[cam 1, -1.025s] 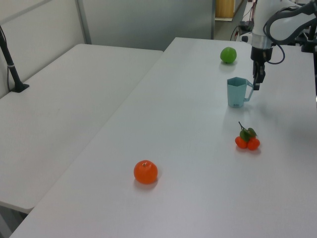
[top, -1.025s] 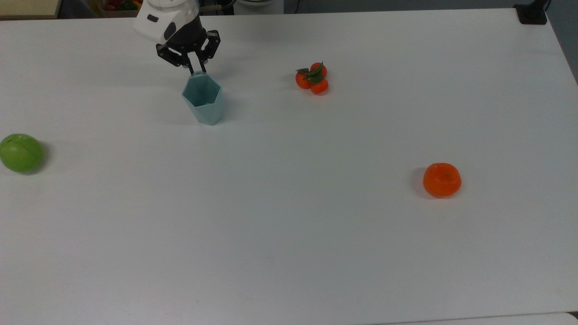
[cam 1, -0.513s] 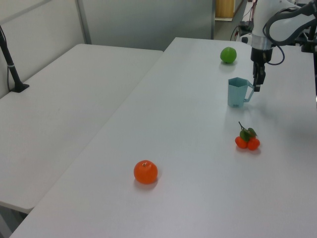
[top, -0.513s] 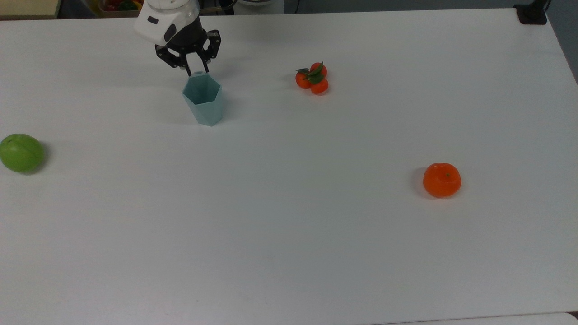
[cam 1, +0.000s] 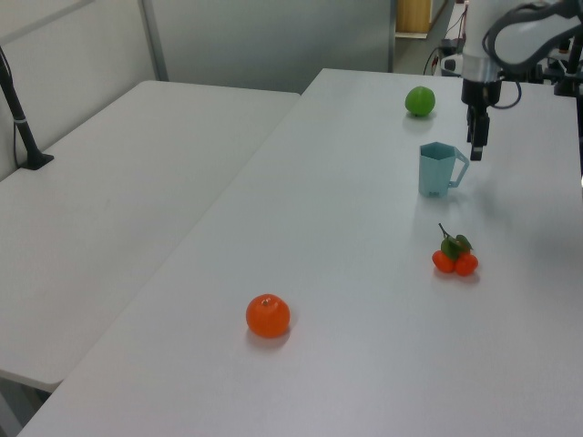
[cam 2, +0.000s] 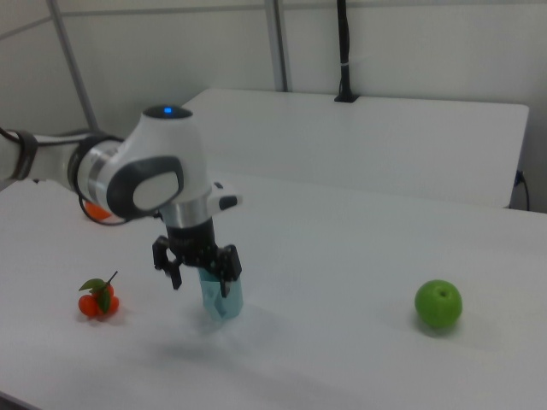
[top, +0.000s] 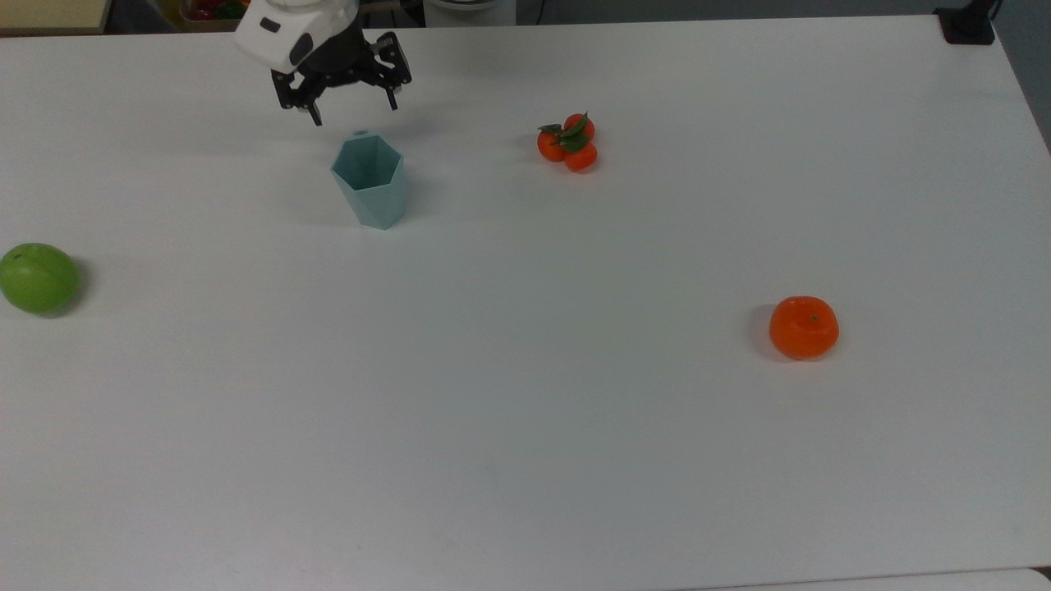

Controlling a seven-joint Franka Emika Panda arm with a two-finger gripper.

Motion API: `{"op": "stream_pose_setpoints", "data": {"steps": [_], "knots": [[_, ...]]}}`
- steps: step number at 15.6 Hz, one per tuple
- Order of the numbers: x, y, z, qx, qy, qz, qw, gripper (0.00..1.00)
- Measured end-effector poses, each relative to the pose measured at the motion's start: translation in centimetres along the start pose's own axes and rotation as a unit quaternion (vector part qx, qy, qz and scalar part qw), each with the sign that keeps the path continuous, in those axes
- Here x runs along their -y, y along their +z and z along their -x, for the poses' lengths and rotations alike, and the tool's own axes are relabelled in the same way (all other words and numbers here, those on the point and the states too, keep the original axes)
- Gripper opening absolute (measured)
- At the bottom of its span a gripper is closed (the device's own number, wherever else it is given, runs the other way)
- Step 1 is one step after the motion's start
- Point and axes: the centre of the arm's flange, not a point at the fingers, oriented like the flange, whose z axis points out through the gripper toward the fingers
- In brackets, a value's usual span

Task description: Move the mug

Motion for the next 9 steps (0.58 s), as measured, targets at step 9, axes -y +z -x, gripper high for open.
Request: {"op": "stream_pose_setpoints", "data": {"steps": [9], "knots": [[7.2, -18.1, -4.0, -0.030, 0.099, -0.003, 0.9946, 1.00]]}}
